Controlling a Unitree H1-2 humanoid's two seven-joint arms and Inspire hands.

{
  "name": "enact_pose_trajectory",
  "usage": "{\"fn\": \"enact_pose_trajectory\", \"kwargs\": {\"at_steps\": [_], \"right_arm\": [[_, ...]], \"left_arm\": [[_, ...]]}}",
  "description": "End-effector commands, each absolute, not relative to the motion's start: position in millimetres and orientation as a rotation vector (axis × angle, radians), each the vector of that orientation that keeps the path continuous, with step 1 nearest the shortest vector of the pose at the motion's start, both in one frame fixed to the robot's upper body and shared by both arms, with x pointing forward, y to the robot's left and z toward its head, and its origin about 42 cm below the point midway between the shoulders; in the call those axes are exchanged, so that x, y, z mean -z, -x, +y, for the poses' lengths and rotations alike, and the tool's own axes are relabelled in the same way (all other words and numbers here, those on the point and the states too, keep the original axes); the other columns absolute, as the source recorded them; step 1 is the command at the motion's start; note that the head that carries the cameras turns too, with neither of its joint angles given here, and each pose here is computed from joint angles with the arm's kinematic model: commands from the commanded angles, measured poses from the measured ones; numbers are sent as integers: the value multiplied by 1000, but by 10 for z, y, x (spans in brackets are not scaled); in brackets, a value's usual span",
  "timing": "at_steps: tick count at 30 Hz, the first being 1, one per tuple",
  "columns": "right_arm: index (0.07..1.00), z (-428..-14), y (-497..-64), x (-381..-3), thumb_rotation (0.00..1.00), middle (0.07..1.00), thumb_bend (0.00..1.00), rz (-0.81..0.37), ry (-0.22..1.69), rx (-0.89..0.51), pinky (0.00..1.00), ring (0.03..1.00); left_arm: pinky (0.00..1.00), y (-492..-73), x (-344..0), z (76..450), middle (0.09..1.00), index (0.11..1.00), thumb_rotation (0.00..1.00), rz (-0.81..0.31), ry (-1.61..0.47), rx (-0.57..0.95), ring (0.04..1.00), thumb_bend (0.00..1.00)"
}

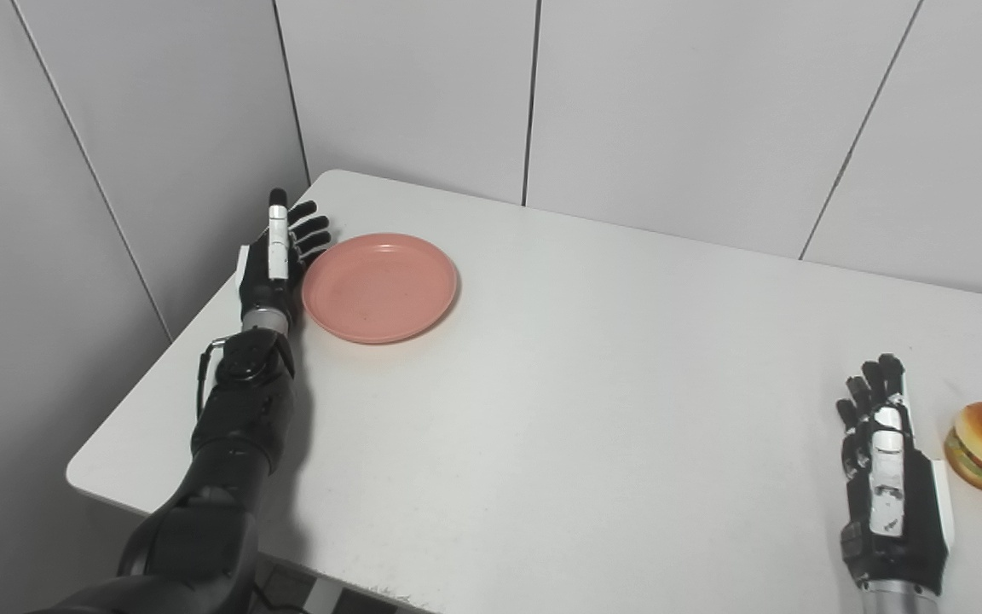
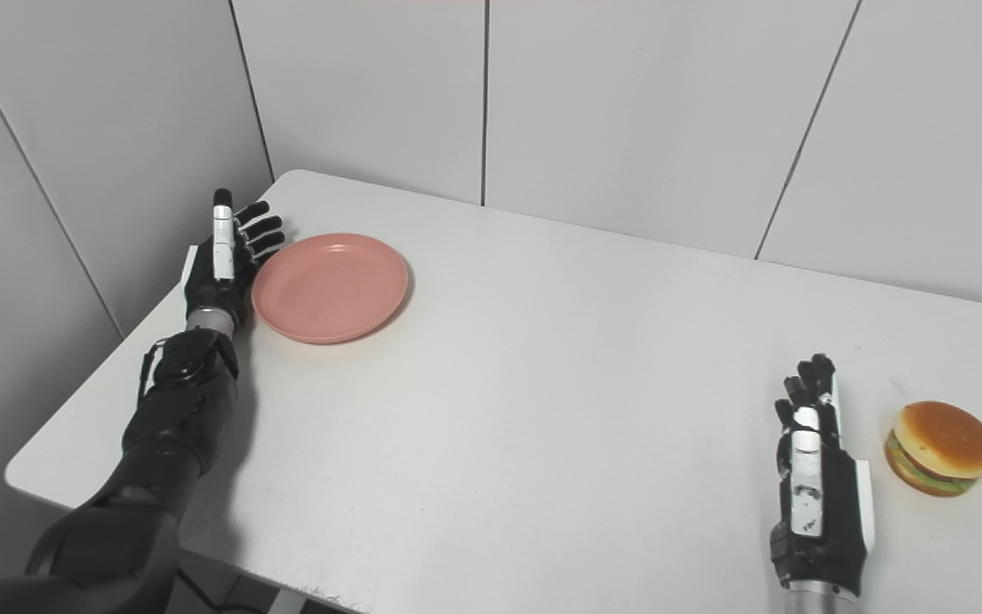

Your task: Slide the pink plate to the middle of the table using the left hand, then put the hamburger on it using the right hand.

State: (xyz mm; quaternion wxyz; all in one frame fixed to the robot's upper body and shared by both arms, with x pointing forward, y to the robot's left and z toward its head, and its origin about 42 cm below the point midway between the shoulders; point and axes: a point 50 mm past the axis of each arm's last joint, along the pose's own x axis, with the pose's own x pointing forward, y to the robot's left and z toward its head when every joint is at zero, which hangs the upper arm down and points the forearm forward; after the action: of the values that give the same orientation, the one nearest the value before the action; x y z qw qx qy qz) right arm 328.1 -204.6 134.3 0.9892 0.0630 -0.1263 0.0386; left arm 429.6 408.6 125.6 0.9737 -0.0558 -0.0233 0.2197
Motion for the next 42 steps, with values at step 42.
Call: {"fn": "enact_pose_trajectory", "kwargs": {"at_steps": [42], "right_arm": [[1000,-1914,-3324,-1318,855,1000,584,-243,-166,-113,1000,1000]], "left_arm": [[734,-4472,-1355,2702,747,718,998,-86,169,-128,762,908]]}}
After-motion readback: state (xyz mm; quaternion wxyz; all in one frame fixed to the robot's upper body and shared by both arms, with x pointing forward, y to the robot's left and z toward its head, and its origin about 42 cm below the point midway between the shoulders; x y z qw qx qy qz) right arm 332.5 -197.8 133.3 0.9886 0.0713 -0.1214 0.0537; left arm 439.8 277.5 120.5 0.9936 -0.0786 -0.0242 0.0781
